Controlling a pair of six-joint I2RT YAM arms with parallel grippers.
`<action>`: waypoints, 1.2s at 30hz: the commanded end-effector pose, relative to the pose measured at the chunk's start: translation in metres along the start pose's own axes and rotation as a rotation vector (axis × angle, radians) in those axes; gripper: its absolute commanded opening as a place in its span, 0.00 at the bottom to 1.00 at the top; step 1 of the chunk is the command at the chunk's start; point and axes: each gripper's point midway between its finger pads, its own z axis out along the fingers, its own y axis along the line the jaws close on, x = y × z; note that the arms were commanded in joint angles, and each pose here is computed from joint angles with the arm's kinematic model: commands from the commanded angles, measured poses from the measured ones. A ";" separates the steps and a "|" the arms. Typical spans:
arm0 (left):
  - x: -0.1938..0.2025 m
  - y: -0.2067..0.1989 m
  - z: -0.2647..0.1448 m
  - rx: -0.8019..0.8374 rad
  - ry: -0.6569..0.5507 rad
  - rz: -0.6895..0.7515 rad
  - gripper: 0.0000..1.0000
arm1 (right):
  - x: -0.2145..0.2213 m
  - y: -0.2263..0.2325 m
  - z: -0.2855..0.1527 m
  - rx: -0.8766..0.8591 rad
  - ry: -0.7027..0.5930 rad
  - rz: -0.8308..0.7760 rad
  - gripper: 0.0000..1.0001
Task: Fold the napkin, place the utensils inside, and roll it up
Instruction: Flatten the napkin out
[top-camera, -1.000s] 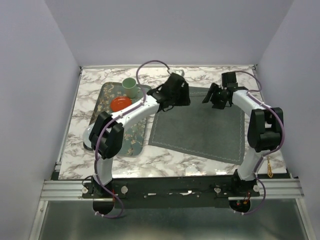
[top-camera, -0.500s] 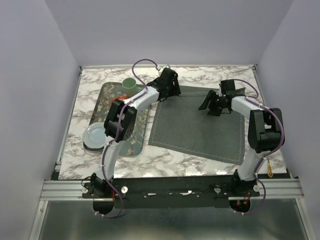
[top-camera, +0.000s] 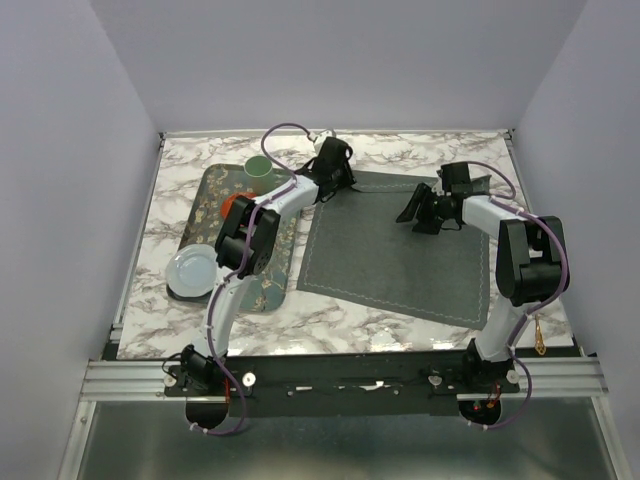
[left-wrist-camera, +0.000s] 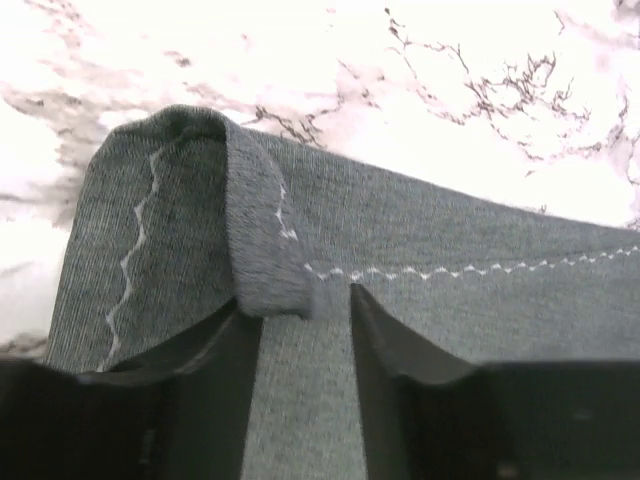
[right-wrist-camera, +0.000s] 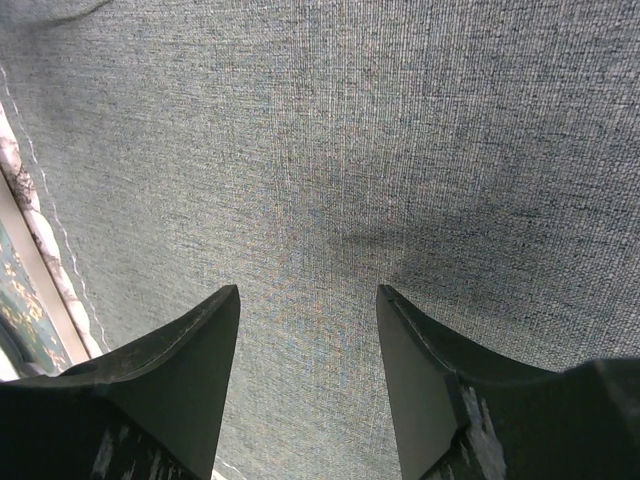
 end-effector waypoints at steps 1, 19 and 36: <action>-0.017 -0.010 0.018 0.079 -0.047 -0.045 0.42 | 0.008 -0.001 0.004 -0.015 0.019 0.009 0.65; -0.071 -0.038 0.042 0.447 -0.250 -0.358 0.22 | -0.029 0.008 0.000 0.024 -0.080 0.065 0.64; -0.153 -0.034 0.040 0.367 -0.417 -0.227 0.48 | -0.158 -0.046 -0.023 0.068 -0.252 0.224 0.71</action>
